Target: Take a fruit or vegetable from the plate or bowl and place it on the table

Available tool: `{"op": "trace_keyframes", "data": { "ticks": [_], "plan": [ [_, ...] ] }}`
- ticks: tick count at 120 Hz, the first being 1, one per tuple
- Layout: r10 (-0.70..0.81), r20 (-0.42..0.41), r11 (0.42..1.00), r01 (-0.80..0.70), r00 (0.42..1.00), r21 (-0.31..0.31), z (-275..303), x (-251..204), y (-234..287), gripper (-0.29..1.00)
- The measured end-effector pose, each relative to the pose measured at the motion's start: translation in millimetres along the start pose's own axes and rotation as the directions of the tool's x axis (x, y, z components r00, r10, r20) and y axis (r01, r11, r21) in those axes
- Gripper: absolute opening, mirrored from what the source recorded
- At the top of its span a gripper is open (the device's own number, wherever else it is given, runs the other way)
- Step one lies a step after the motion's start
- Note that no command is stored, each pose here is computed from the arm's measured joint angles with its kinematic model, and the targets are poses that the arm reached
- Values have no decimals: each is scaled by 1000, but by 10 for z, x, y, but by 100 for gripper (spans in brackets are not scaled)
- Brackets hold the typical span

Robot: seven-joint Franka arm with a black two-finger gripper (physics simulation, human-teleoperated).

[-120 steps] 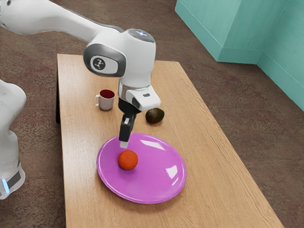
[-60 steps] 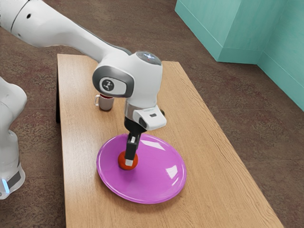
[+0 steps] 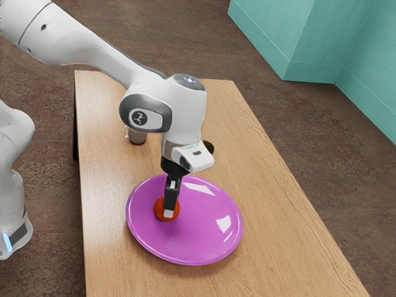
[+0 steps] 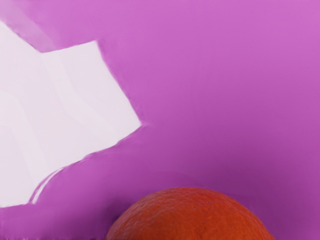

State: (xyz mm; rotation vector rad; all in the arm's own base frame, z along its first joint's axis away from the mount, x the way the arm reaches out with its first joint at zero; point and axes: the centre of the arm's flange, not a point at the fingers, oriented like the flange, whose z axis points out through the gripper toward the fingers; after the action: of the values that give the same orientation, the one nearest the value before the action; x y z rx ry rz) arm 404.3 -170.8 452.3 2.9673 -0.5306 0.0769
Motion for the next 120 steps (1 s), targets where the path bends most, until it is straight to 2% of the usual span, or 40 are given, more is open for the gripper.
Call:
{"op": "trace_keyframes", "data": {
  "ticks": [26,46,58,70,82,96,109,120],
  "plan": [
    [-21,-3,1000,21,1000,-2,107,-38,-114,70],
    [-11,-20,1000,11,1000,1,97,-41,-84,42],
    [-1,-40,1000,1,999,5,24,-16,-36,38],
    [14,-104,1000,-13,995,7,-294,154,45,37],
    [9,-170,1000,-6,985,20,-779,567,-2,38],
    [-10,-215,999,20,977,43,-1194,1395,-133,38],
    [-4,-207,998,17,978,61,-1177,2047,-112,38],
    [20,-167,998,-9,986,66,-928,2350,45,37]
  ]
}}
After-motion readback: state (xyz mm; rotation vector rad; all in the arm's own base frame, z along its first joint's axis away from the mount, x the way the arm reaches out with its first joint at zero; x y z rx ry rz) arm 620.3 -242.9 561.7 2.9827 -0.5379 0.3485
